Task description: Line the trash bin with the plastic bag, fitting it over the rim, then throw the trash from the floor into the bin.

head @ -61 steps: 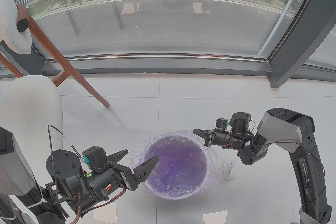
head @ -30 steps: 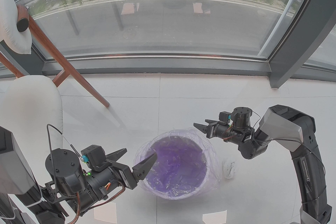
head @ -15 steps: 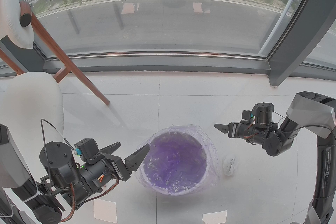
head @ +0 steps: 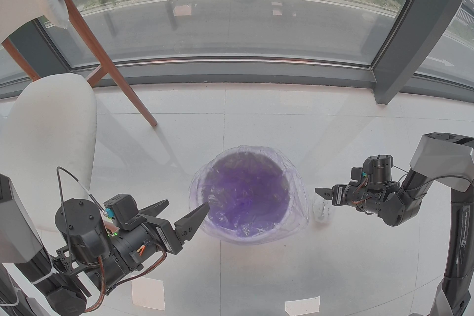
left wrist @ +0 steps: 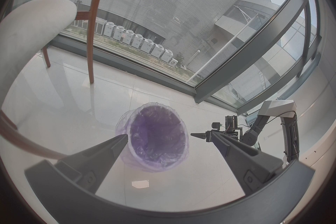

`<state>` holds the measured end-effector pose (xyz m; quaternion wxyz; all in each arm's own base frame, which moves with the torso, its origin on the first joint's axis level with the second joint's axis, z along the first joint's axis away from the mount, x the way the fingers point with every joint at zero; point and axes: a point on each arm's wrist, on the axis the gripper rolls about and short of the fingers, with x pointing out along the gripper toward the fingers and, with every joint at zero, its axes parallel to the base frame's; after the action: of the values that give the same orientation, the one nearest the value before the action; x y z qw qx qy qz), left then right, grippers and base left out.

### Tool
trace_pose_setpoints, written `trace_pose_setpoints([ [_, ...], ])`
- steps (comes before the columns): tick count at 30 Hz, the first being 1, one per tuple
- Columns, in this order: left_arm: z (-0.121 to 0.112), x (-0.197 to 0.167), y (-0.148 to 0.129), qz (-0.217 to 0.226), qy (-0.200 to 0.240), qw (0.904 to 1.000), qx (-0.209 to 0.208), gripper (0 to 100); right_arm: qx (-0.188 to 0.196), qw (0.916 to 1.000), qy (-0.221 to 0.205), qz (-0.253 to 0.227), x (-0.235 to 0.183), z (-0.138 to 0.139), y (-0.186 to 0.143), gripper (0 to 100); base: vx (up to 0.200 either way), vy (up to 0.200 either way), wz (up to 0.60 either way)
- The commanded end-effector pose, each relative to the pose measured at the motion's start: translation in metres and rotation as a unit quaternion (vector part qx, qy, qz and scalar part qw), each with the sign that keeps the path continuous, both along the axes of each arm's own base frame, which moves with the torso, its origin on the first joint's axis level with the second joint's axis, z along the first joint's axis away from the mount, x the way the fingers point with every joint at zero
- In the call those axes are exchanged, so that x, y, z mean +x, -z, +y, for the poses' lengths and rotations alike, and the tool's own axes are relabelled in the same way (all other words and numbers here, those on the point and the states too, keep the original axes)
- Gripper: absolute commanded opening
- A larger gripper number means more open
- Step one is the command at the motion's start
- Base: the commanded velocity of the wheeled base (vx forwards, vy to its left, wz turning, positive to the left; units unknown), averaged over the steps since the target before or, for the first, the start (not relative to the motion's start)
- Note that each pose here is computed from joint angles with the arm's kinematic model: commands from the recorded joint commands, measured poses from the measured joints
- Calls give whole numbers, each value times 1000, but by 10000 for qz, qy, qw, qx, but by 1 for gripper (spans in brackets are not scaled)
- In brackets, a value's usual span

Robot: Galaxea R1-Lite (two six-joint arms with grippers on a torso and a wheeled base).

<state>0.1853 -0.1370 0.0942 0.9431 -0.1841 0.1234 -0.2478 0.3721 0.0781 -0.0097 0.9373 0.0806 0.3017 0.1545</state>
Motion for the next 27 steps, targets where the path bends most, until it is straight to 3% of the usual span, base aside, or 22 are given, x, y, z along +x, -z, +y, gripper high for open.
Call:
trace_pose_setpoints([
  [1, -1, 2, -2, -73, -31, 10000, -14, 100, -46, 9999, 6, 133, 10, 2, 13, 100, -200, -200, 0],
  [5, -3, 15, -10, -295, -237, 9992, -148, 100, -145, 9986, 65, 497, 17, 1, 15, 100, -50, -50, 0],
  [11, -3, 19, -9, -293, -374, 9988, -122, 100, -324, 9962, 273, 759, 30, -1, 21, 100, 0, 0, 0],
  [16, -4, 22, -12, -367, -389, 9984, -177, 100, -428, 9956, 384, 736, 44, 1, 26, 100, 0, 0, 0],
  [27, -1, 25, -12, -400, -468, 9980, -131, 100, -649, 9947, 202, 770, 66, 14, 41, 100, 0, 0, 0],
])
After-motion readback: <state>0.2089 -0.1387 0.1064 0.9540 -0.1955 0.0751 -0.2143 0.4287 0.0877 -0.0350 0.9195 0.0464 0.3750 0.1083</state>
